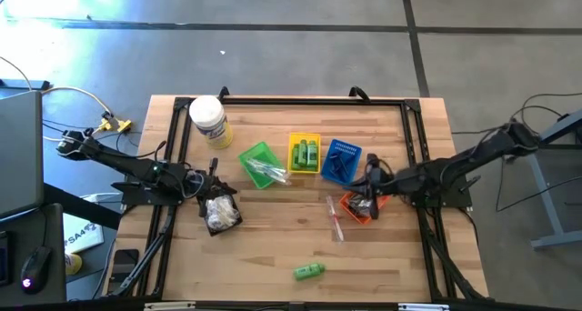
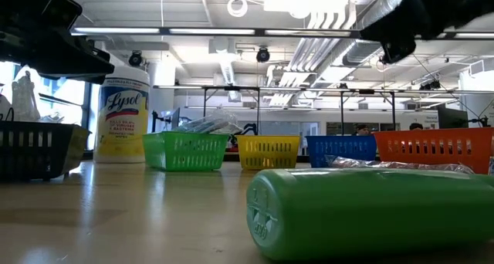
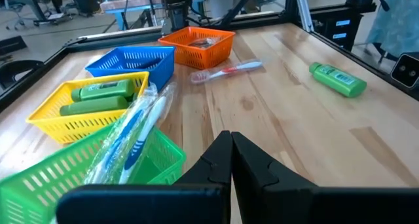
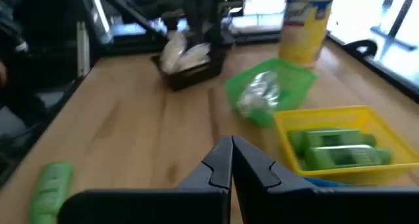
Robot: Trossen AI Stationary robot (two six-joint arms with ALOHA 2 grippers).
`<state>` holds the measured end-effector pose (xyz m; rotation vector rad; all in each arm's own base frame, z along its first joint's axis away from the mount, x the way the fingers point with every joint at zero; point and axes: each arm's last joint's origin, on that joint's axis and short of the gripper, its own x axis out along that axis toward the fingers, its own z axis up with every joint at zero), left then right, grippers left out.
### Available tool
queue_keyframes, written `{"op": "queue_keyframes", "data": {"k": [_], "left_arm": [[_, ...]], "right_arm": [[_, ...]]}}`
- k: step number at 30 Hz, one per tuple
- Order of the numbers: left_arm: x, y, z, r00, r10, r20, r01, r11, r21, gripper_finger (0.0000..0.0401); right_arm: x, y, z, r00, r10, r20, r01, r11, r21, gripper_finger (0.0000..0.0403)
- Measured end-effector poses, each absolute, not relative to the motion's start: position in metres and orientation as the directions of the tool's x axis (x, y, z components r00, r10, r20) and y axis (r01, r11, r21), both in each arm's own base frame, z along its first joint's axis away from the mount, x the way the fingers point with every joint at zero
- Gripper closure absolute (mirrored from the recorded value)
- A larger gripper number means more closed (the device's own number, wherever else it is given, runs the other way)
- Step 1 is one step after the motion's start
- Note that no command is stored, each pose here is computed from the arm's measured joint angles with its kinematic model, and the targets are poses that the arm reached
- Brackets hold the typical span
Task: Pick & Place Travel size toiletries
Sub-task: Put the orange toothbrush into the green bin
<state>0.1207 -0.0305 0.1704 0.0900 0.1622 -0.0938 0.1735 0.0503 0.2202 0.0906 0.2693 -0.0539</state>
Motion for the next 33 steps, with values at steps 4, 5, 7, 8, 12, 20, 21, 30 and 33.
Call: {"op": "queue_keyframes", "data": {"k": [4, 5, 7, 8, 12, 20, 21, 30, 33], "left_arm": [[0.121, -0.030, 0.170, 0.983, -0.086, -0.165, 0.099, 0.992, 0.075, 0.0401], [0.121, -0.030, 0.170, 0.982, -0.086, -0.166, 0.098, 0.993, 0.067, 0.0401], [0.121, -0.030, 0.170, 0.982, -0.086, -0.166, 0.095, 0.994, 0.050, 0.0401], [0.121, -0.030, 0.170, 0.983, -0.086, -0.165, 0.094, 0.995, 0.044, 0.0401], [0.121, -0.031, 0.171, 0.983, -0.086, -0.165, 0.091, 0.996, 0.019, 0.0401], [0.121, -0.031, 0.173, 0.986, -0.087, -0.142, 0.088, 0.996, 0.000, 0.0401], [0.121, -0.030, 0.173, 0.987, -0.083, -0.141, 0.084, 0.996, 0.000, 0.0401], [0.121, -0.029, 0.173, 0.990, -0.026, -0.136, 0.028, 1.000, 0.011, 0.0401], [0.121, -0.029, 0.173, 0.990, -0.027, -0.137, 0.032, 0.999, 0.036, 0.0401]], "right_arm": [[0.193, 0.078, 0.237, 0.925, 0.016, -0.379, 0.031, 0.993, 0.117, 0.0400], [0.198, 0.086, 0.237, 0.909, 0.031, -0.416, 0.027, 0.991, 0.132, 0.0400], [0.208, 0.100, 0.238, 0.872, 0.060, -0.486, 0.035, 0.983, 0.183, 0.0400], [0.213, 0.108, 0.238, 0.850, 0.080, -0.521, 0.039, 0.976, 0.213, 0.0400], [0.231, 0.142, 0.225, 0.748, 0.145, -0.648, 0.067, 0.954, 0.291, 0.0400], [0.260, 0.175, 0.173, 0.579, 0.162, -0.799, 0.162, 0.938, 0.307, 0.0384], [0.261, 0.176, 0.170, 0.566, 0.153, -0.810, 0.172, 0.939, 0.297, 0.0374], [0.268, 0.163, 0.169, 0.550, 0.028, -0.834, 0.415, 0.858, 0.302, 0.0223], [0.270, 0.160, 0.165, 0.534, 0.027, -0.845, 0.446, 0.840, 0.309, 0.0201]]}}
